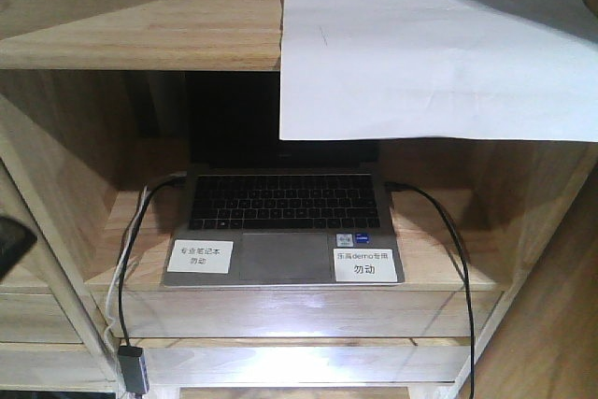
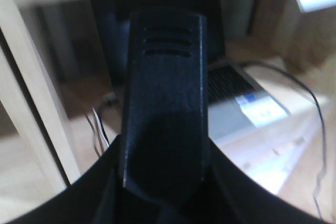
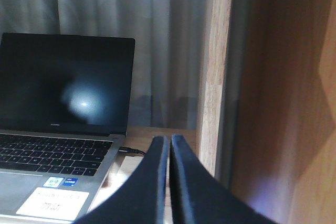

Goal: Grab stapler and paper to desk for stapling

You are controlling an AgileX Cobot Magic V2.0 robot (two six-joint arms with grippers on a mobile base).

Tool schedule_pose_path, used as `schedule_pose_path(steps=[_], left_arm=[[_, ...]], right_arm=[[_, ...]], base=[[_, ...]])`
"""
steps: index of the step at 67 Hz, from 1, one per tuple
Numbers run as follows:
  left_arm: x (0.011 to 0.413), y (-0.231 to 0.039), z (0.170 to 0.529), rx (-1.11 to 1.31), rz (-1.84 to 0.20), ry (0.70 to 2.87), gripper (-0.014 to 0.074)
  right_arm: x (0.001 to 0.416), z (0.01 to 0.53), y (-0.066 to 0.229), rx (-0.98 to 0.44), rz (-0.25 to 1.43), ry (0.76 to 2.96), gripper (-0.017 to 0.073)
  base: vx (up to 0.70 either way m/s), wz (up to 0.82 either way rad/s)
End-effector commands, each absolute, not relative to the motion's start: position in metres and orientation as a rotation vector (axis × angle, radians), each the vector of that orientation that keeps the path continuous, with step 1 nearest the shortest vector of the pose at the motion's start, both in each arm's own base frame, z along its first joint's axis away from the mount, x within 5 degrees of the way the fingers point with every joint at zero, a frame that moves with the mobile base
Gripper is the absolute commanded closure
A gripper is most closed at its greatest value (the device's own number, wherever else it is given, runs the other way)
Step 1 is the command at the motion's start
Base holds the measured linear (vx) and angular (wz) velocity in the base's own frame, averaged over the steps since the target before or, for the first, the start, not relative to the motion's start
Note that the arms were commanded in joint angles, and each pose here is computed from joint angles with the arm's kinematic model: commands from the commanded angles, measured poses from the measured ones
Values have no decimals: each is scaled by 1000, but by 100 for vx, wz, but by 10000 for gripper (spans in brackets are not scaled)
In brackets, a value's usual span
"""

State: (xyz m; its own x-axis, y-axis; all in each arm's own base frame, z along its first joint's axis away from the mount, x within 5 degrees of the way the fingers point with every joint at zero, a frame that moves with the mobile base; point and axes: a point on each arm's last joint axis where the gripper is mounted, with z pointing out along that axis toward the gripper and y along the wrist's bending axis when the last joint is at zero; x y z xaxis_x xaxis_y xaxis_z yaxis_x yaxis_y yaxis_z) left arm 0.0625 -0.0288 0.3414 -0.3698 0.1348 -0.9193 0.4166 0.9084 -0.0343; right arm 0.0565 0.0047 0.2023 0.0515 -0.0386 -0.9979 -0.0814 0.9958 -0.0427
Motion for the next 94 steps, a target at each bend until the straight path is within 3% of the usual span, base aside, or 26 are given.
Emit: schedule_pose_path(steps=[1, 22, 86, 94], left_arm=[[57, -27, 346, 382, -363, 1800, 601], [46, -21, 323, 384, -357, 1829, 601], [46, -21, 321, 387, -353, 1844, 601], [46, -21, 321, 387, -352, 1843, 601]], right_arm=[[55, 209, 5, -98, 28, 1430, 568], [55, 209, 5, -98, 28, 1430, 568], [55, 209, 5, -101, 25, 1431, 568], [55, 210, 5, 8, 150, 1429, 568]], base=[[0, 0], [0, 0], [0, 0], [0, 0]])
